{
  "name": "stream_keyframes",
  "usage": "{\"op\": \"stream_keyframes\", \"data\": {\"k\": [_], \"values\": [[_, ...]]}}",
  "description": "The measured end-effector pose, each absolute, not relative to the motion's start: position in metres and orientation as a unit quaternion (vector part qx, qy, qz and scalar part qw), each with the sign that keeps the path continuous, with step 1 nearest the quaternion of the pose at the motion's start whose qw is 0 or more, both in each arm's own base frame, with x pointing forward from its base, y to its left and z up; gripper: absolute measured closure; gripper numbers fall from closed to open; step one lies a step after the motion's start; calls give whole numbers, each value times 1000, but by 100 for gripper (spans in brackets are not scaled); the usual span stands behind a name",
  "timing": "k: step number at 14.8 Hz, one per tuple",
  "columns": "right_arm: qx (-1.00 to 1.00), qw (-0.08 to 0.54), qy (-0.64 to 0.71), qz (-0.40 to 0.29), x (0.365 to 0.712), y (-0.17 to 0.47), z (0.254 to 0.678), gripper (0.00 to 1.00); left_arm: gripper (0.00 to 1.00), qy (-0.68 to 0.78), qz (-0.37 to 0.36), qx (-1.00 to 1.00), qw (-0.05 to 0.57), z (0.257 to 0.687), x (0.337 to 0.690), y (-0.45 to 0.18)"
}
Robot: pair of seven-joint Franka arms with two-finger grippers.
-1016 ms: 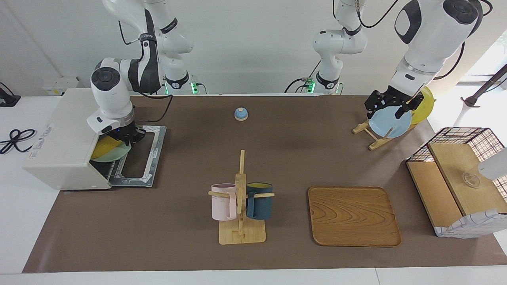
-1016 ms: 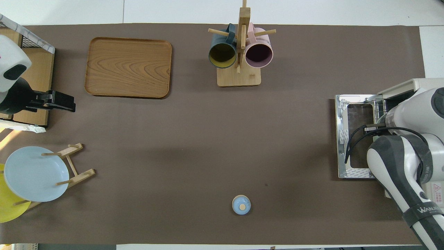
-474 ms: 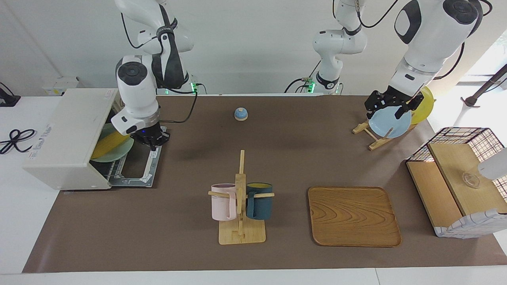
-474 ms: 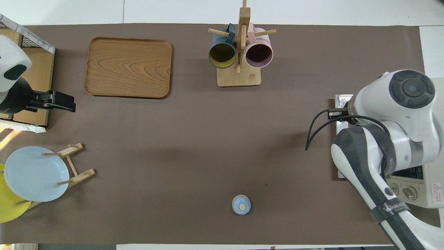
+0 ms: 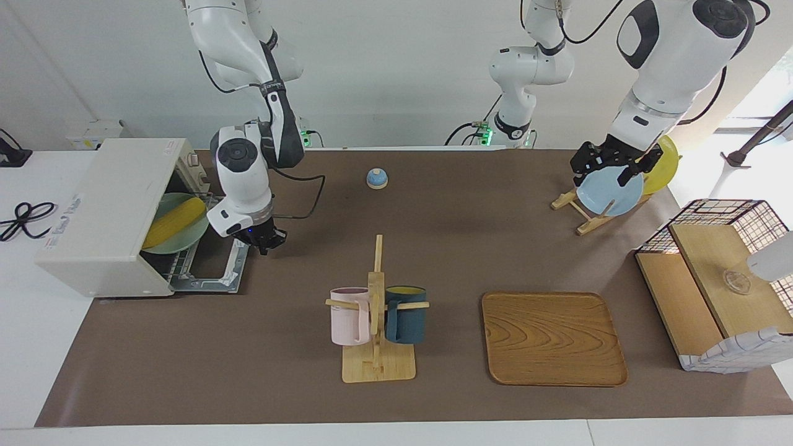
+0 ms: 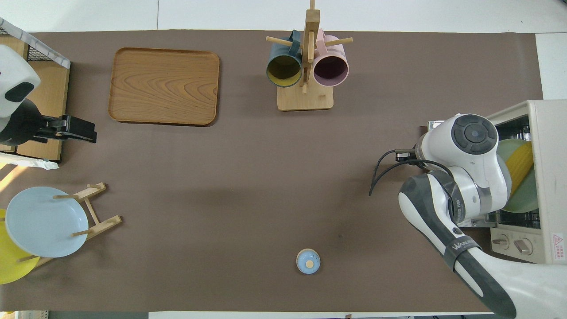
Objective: Put corn in oven
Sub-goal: 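Release the plate inside the oven and withdraw the right gripper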
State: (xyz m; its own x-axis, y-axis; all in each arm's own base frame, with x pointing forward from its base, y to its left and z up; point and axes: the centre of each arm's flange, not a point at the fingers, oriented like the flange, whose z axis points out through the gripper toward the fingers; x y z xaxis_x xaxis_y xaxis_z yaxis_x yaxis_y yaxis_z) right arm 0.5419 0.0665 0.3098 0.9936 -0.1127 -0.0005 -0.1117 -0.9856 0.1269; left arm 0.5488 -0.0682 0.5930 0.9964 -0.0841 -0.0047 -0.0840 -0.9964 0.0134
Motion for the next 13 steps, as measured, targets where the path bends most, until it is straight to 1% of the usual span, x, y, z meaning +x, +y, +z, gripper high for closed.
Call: {"op": "stream_keyframes", "data": {"k": [10,13], "values": [[994,72,-76,-22,535,36,295,99,0,-42,-3,999,7,593,549,-68],[994,87,-65,-27,533,34,294,99,0,-42,-3,999,7,593,549,-68]]}}
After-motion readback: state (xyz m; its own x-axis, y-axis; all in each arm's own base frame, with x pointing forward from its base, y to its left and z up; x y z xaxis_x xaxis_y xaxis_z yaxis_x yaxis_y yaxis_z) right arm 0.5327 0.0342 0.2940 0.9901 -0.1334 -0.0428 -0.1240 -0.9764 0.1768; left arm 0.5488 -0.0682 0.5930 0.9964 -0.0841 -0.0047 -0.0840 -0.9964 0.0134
